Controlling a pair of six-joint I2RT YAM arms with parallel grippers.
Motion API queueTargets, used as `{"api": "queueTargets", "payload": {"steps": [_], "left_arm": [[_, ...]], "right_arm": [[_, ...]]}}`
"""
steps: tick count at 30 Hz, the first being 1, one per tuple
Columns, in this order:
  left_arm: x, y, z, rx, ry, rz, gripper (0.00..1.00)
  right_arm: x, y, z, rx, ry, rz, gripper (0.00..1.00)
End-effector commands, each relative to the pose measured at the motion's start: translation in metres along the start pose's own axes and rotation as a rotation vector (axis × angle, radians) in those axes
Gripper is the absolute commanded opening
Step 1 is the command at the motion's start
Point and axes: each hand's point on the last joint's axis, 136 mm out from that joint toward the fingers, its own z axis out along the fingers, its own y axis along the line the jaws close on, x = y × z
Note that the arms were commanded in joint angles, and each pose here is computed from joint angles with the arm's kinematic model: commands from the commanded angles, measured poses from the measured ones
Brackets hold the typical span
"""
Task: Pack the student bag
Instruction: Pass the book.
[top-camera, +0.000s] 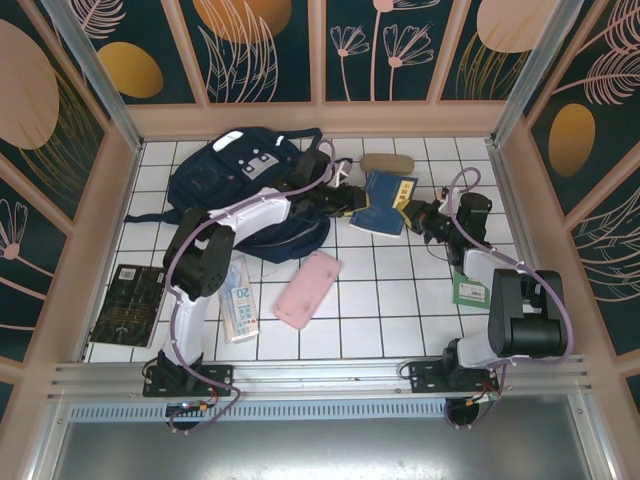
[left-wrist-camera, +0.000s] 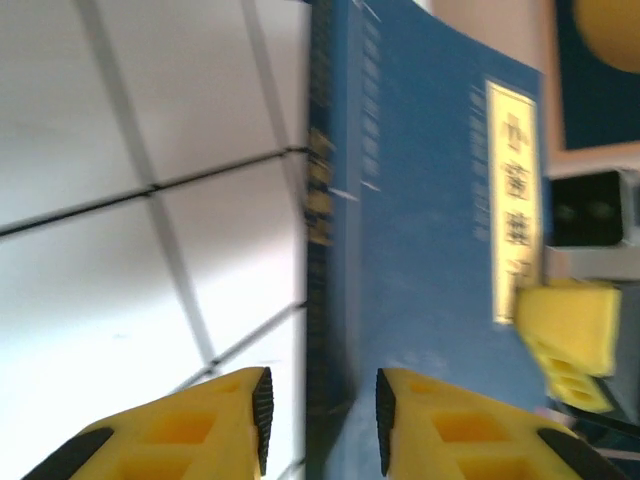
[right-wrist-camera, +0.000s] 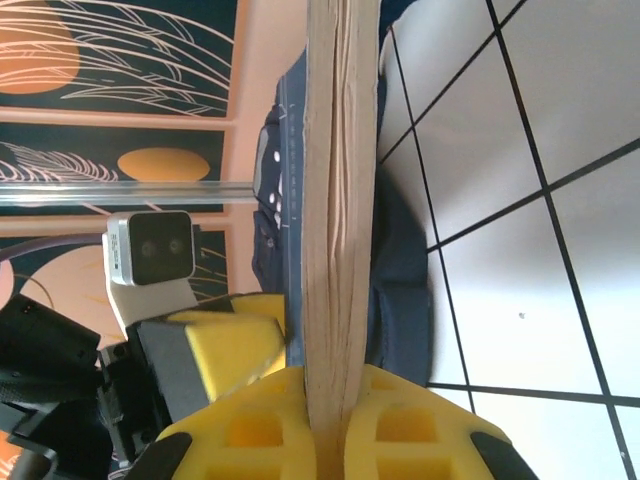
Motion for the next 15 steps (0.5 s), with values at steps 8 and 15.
{"api": "queueTargets", "payload": {"steps": [8, 15], "left_arm": [[-0.03, 0.119, -0.093, -0.845, -0.072, 0.395, 0.48], [-0.018, 0.153, -0.098, -0.979, 0.004, 0.482, 0.56]], "right_arm": [[0.008, 0.018, 0.01, -0.015, 0.018, -0.086, 0.0], [0.014, 0.018, 0.02, -0.016, 0.039, -0.085, 0.0]]}}
